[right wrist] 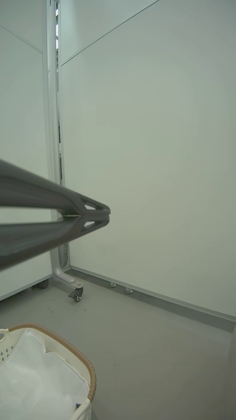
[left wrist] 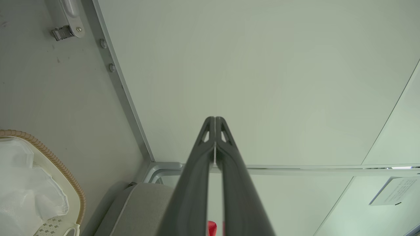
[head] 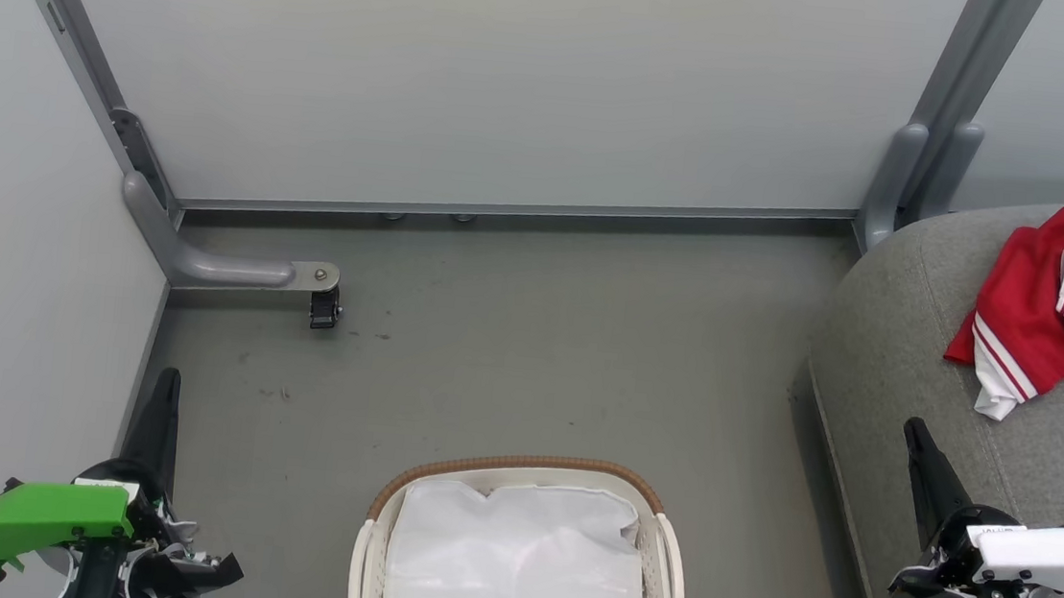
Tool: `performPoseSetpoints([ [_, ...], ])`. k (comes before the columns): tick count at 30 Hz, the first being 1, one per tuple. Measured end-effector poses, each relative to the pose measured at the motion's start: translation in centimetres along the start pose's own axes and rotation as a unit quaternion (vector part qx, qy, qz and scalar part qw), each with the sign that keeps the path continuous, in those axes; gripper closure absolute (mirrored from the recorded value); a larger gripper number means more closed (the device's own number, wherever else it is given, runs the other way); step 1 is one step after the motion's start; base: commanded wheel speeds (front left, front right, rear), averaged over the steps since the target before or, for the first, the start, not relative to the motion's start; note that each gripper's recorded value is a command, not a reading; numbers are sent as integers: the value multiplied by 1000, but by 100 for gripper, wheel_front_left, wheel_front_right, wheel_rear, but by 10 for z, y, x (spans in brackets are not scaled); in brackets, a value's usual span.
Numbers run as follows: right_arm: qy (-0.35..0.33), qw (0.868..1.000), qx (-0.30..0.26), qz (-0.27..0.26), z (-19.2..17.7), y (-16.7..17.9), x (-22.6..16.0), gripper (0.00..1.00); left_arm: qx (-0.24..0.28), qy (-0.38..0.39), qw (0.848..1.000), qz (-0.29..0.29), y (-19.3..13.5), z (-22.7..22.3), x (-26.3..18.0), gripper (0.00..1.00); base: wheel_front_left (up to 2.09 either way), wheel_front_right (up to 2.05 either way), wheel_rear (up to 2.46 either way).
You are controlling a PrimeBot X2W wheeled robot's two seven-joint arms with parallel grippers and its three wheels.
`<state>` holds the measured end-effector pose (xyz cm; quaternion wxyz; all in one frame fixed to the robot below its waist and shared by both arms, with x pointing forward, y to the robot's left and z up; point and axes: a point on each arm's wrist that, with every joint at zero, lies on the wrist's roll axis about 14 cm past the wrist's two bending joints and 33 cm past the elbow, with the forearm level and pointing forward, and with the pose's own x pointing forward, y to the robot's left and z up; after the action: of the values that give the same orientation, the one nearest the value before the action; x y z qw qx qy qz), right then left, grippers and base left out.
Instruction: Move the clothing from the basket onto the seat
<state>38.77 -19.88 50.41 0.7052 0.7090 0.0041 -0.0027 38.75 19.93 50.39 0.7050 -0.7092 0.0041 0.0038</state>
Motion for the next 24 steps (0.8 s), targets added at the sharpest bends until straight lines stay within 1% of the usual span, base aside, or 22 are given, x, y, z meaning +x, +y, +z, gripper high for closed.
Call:
performPoseSetpoints([
  [24,0,1000,0,0,0,0,0,100,0,0,1000,0,0,0,0,100,0,0,0],
])
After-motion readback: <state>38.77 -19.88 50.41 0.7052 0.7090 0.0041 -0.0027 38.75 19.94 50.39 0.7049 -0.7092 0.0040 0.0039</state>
